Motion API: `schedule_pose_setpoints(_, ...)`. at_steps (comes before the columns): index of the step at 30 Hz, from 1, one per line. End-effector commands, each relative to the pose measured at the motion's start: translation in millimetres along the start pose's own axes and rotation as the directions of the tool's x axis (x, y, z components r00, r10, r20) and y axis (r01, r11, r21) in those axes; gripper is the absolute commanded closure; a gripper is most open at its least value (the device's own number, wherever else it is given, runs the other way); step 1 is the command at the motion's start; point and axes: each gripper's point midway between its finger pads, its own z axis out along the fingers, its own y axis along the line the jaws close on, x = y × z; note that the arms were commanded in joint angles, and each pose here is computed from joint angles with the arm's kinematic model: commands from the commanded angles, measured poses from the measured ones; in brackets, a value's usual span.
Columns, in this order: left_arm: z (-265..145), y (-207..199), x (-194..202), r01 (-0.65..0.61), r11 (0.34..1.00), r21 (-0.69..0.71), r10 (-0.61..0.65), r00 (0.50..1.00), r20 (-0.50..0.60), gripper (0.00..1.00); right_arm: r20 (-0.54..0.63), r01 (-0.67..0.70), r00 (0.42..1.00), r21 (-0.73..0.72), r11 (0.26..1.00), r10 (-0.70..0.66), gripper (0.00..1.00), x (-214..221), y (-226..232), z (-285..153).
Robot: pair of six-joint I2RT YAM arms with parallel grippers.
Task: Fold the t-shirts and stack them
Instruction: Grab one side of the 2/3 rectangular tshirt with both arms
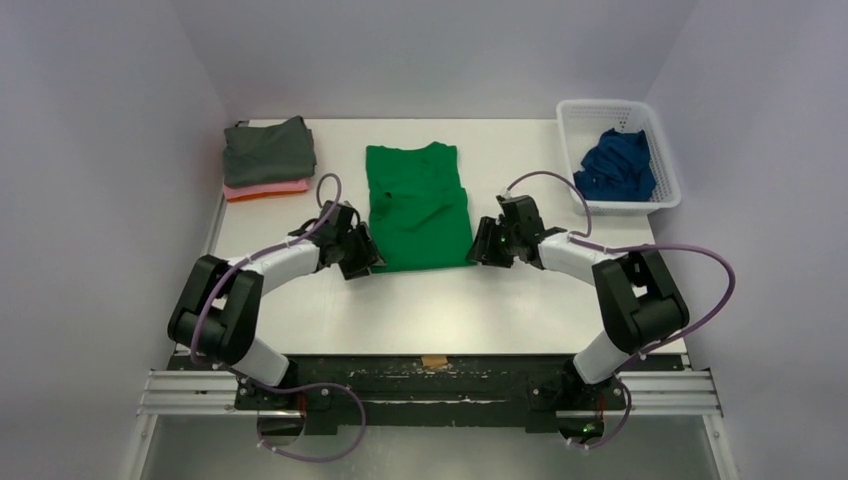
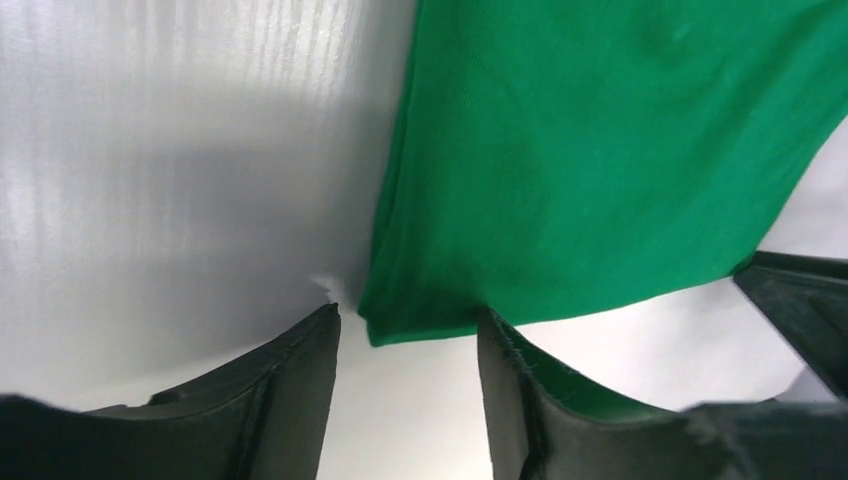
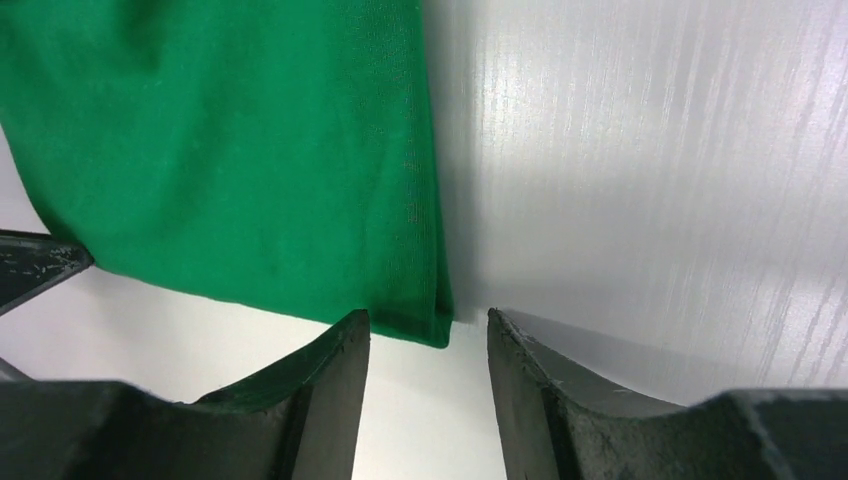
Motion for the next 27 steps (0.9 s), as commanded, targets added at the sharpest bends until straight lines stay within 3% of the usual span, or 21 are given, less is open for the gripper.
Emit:
schedule_pose_setpoints(1,14,-2,-4,0.000,1.000,0.003,0.000,1.000,-0.008,0.52,-0.001,0.005,1.000,-0.049,0.999,-0.005,0.55,3,10,6)
schedule_pose_setpoints(7,28,1,-5,0.003,1.000,-0.030,-0.004,0.999,-0.037,0.75,-0.040,0.024,0.999,-0.045,0.999,-0.026,0.61,11,12,15)
schedule_pose_setpoints(8,29,1,-5,-0.001,0.999,-0.033,-0.001,0.999,-0.041,0.82,-0.048,0.022,0.999,-0.040,0.999,-0.024,0.64,13,11,17)
schedule_pose_setpoints(10,31,1,-5,-0.004,0.999,-0.040,0.002,0.999,-0.050,1.00,-0.061,0.018,0.998,-0.033,0.999,-0.020,0.80,17,9,19)
schedule_pose_setpoints(12,30,3,-2,-0.009,0.999,-0.040,0.007,0.998,-0.059,1.00,-0.068,0.015,0.998,-0.031,0.999,-0.017,1.00,21,8,18)
schedule_pose_setpoints(22,-42,9,64,-0.098,0.995,0.021,0.098,0.995,-0.023,1.00,-0.103,0.065,0.992,-0.038,0.997,-0.068,1.00,71,28,-45)
schedule_pose_setpoints(27,-105,-5,83,-0.149,0.974,0.172,0.142,0.988,0.057,1.00,-0.091,0.124,0.986,-0.130,0.984,-0.136,1.00,92,57,-95)
